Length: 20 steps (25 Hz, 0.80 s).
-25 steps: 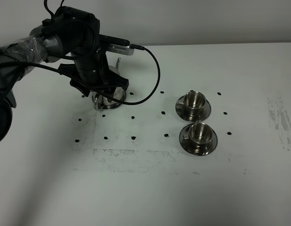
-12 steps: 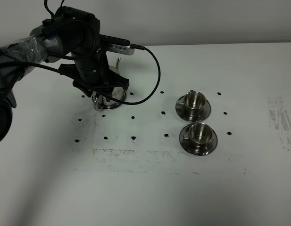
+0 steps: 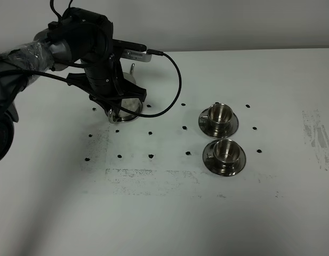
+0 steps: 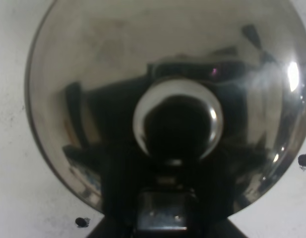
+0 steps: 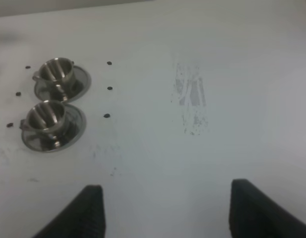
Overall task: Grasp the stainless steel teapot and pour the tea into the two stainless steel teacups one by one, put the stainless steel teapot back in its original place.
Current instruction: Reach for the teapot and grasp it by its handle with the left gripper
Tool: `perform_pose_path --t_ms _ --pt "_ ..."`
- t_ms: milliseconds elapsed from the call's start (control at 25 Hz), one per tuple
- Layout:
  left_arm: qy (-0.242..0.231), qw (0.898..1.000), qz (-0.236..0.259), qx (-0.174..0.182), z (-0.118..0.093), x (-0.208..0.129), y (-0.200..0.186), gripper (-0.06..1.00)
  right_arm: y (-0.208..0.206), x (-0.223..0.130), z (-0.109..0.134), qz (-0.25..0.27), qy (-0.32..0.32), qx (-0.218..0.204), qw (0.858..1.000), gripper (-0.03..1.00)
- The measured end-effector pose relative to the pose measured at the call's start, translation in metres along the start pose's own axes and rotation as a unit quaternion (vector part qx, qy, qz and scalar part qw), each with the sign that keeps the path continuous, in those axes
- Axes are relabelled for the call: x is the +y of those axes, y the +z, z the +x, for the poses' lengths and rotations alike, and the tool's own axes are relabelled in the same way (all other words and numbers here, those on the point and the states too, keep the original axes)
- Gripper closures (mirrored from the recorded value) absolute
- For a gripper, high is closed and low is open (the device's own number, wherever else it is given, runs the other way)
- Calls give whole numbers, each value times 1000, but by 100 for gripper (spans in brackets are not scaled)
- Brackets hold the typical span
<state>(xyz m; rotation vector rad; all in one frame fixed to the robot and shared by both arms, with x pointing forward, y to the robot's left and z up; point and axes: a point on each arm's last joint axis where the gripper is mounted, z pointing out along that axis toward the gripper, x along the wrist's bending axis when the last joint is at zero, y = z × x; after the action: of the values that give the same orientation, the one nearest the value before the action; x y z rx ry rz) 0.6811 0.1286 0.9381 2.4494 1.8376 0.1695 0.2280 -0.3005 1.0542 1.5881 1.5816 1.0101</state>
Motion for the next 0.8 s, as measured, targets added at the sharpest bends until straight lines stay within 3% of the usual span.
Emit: perform_pose_path --t_ms 480,800 --pt "4 1000 -2 0 -6 -1 -4 76 0 0 0 0 0 0 1000 45" --pt "15 1000 5 3 -6 3 -35 76 0 0 0 0 0 0 1000 45"
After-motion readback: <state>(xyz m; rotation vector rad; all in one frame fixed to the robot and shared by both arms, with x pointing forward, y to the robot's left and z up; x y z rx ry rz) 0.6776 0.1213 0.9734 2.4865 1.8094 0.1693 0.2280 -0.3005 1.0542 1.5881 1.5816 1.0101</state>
